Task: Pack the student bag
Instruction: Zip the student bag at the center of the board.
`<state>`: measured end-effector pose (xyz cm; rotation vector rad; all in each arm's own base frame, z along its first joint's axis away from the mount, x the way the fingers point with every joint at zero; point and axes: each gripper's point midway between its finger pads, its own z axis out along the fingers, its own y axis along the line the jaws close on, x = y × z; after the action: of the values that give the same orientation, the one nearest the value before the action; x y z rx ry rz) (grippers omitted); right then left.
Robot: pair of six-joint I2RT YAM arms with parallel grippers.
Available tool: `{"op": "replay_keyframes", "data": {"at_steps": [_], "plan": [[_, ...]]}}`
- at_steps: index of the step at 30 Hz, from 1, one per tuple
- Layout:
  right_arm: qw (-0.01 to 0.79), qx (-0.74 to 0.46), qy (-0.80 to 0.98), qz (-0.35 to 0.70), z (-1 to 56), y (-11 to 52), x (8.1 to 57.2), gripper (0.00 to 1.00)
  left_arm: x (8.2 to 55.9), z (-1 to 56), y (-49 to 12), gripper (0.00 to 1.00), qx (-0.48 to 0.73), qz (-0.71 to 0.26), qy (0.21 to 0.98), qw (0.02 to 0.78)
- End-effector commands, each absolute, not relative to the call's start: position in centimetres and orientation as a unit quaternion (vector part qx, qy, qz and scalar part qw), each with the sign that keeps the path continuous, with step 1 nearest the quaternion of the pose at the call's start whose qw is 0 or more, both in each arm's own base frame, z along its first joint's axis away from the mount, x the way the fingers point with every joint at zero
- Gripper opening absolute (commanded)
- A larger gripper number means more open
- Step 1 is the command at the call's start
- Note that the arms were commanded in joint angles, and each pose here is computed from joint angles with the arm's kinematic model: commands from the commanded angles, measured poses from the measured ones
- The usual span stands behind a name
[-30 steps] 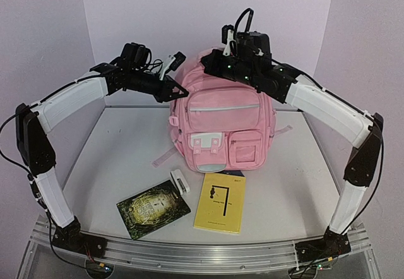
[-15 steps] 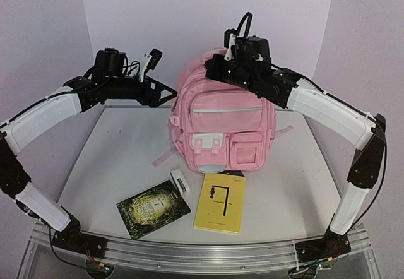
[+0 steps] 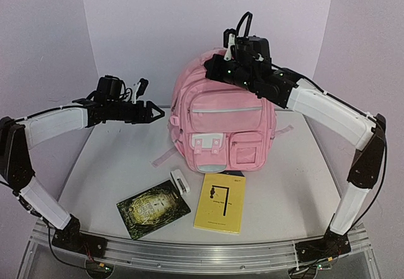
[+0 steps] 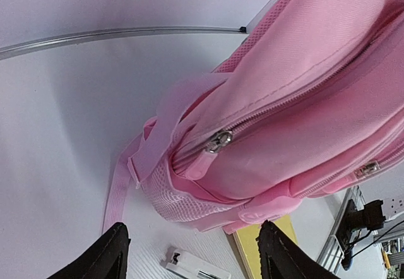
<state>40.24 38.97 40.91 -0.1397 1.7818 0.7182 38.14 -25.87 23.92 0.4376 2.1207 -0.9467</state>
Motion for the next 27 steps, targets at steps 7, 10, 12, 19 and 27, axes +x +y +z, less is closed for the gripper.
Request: {"op": "replay_keyframes", "data": {"at_steps": [7,10,12,19,27], "plan": [[0.580,-0.078,0.748,0.313,42.5,39.4,38.8,0.00,40.7,23.3,-29.0,0.62,0.166,-0.444,0.805,0.355],[0.583,-0.086,0.747,0.308,42.4,39.8,38.8,0.00,40.7,23.3,-29.8,0.57,0.175,-0.465,0.794,0.349],[0.583,-0.095,0.748,0.302,42.1,40.3,38.8,0.00,40.7,23.2,-30.4,0.53,0.184,-0.475,0.789,0.343],[0.583,-0.112,0.753,0.284,40.9,42.3,39.2,0.00,40.2,23.2,-32.6,0.16,0.220,-0.487,0.775,0.337],[0.581,-0.125,0.754,0.279,40.0,44.3,39.9,0.00,39.8,25.7,-33.7,0.00,0.257,-0.458,0.758,0.387]]}}
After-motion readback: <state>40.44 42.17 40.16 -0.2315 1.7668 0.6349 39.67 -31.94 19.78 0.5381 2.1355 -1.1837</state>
